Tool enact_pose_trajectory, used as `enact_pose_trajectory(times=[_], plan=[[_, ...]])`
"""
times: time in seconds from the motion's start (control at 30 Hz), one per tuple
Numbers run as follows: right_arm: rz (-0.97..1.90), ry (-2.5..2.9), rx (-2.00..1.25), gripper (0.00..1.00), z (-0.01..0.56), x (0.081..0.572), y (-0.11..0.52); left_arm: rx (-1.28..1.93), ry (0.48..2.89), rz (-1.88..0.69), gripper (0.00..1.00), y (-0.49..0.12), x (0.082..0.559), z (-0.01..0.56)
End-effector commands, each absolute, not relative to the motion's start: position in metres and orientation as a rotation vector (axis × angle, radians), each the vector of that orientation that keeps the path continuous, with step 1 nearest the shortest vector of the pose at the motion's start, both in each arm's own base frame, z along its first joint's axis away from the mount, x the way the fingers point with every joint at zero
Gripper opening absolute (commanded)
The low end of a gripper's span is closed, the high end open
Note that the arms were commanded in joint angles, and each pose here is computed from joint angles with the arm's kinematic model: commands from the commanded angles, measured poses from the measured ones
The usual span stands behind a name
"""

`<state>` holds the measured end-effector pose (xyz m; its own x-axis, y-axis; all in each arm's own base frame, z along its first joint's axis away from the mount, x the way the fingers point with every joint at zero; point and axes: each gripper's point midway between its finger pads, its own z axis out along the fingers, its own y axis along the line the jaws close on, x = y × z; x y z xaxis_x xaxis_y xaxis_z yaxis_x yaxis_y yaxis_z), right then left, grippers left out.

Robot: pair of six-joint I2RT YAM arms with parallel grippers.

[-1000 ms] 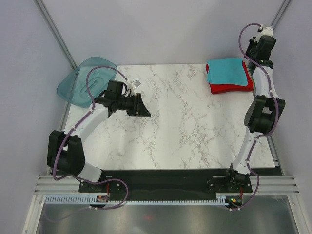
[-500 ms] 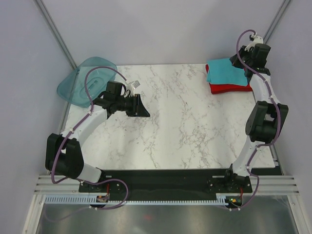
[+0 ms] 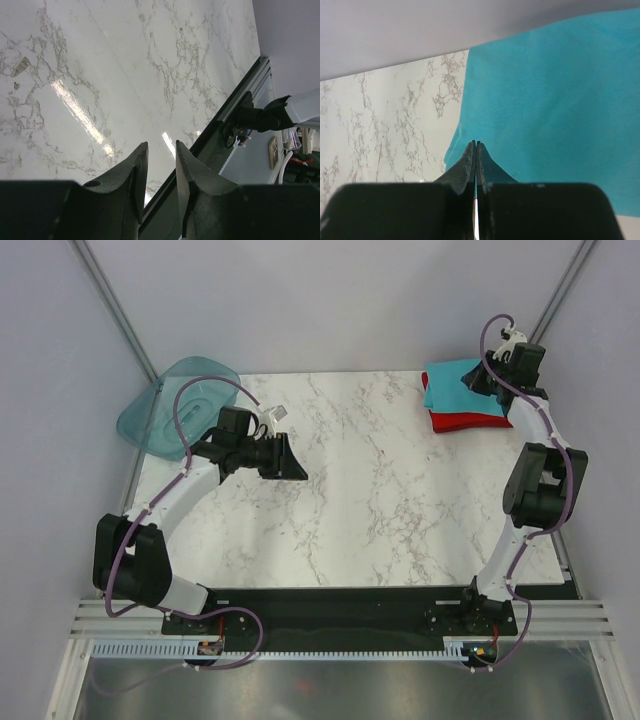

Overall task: Fold and stack the t-shirts
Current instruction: Neatly place the folded tshirt to the corner, then reset both grippers

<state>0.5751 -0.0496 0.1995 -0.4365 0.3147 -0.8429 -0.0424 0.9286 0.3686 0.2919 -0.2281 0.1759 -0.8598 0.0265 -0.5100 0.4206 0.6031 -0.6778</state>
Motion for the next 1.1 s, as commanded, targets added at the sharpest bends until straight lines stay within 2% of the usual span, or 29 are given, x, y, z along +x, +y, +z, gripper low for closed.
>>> enact_pose_trajectory(times=[0.0, 0.37, 0.5, 0.83, 0.93, 1.03, 1.07], plan=[[0.498, 2.002, 0.163, 0.0, 0.184, 0.575, -0.037, 0.423, 2.315, -1.147, 0.36, -0.229, 0.293, 0.183], [0.643, 2.15, 0.213, 0.0, 0.104, 0.547, -0.019, 0.418, 2.328, -1.151, 0.36, -0.229, 0.295, 0.18], [0.651, 2.148, 0.203, 0.0, 0.106, 0.545, -0.019, 0.416, 2.33, -1.152, 0.36, -0.23, 0.295, 0.179], [0.583, 2.052, 0.264, 0.0, 0.182, 0.543, -0.034, 0.418, 2.323, -1.149, 0.37, -0.229, 0.294, 0.181], [0.532, 2.052, 0.401, 0.1, 0.221, 0.516, -0.038, 0.417, 2.251, -1.127, 0.37, -0.229, 0.299, 0.208], [0.461, 2.096, 0.41, 0.12, 0.235, 0.491, -0.023, 0.427, 2.147, -1.11, 0.37, -0.228, 0.3, 0.248], [0.419, 2.101, 0.386, 0.17, 0.252, 0.47, -0.015, 0.432, 2.095, -1.103, 0.37, -0.228, 0.302, 0.269]])
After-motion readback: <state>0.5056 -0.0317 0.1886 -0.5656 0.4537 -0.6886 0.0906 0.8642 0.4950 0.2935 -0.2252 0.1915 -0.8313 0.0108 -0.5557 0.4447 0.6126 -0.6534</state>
